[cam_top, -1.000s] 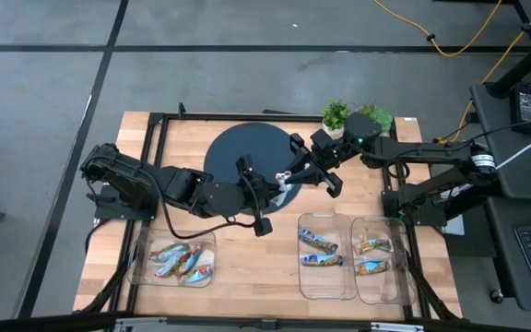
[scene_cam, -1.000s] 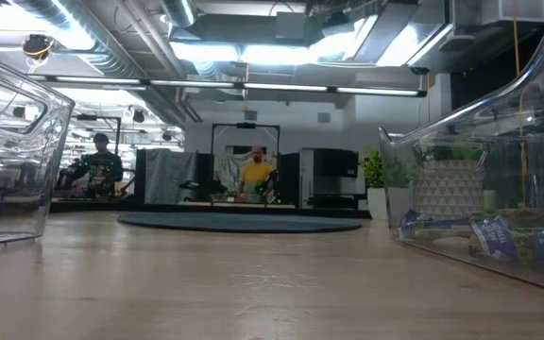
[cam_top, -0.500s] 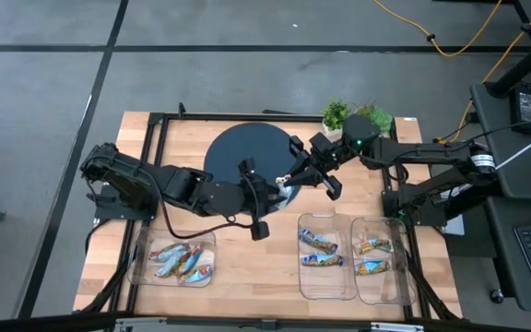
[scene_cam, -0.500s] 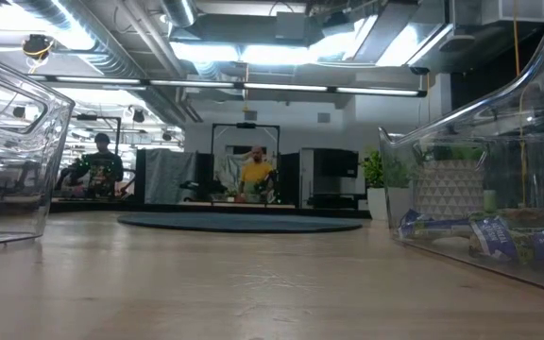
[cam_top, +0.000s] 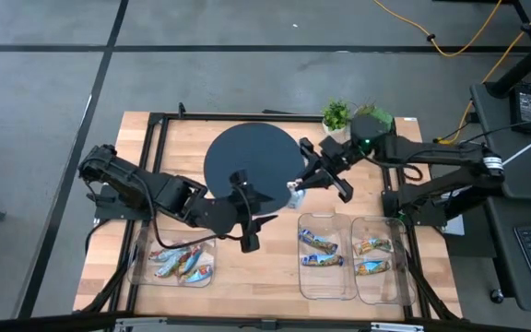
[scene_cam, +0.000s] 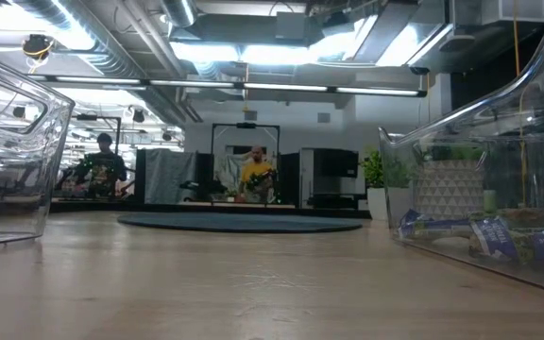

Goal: Pick and place Granola Bars by type
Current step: Put the yellow granola bar into the right transparent bin

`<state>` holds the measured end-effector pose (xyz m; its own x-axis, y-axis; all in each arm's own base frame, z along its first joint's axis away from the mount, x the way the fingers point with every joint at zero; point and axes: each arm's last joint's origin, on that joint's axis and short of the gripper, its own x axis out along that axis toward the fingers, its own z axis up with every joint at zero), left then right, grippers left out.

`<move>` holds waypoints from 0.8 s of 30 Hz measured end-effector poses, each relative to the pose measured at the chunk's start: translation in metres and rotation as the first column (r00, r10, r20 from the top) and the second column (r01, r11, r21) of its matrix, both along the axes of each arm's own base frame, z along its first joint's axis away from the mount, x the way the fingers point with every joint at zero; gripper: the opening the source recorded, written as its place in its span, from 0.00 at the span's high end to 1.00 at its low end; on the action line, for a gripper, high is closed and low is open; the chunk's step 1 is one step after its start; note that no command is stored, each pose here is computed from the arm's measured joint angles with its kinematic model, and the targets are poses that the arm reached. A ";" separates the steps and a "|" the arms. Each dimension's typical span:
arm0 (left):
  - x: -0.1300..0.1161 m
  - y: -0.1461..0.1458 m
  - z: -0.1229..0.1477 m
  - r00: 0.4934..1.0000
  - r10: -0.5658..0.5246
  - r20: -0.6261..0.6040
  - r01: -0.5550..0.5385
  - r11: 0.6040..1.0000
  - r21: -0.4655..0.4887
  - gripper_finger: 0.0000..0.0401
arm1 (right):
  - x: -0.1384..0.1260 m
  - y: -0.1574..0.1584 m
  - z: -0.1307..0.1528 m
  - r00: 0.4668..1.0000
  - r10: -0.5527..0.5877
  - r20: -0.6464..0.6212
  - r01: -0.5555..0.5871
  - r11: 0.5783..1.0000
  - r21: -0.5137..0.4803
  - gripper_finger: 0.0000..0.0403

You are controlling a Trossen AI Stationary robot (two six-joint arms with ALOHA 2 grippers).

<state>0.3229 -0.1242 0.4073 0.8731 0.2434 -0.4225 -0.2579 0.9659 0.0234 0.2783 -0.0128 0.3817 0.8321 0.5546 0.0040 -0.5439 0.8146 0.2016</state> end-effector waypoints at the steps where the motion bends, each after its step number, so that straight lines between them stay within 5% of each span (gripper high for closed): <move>1: -0.002 0.000 -0.001 1.000 0.008 -0.010 -0.008 1.000 0.001 0.54 | -0.006 0.002 0.001 1.000 -0.002 -0.014 0.002 1.000 -0.009 0.91; 11: -0.009 0.000 -0.007 0.995 0.068 -0.071 -0.069 0.998 -0.012 0.54 | -0.089 0.030 0.002 0.936 -0.195 -0.295 0.150 0.974 -0.169 0.91; 24: -0.008 0.010 -0.010 0.990 0.103 -0.100 -0.102 0.995 0.011 0.54 | -0.164 0.055 -0.011 0.717 -0.226 -0.659 0.233 0.969 -0.078 0.92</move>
<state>0.3149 -0.1146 0.3977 0.7967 0.3325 -0.5047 -0.3518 0.9341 0.0601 0.1141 0.0420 0.3702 0.7291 0.3490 -0.5887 -0.0677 0.8927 0.4455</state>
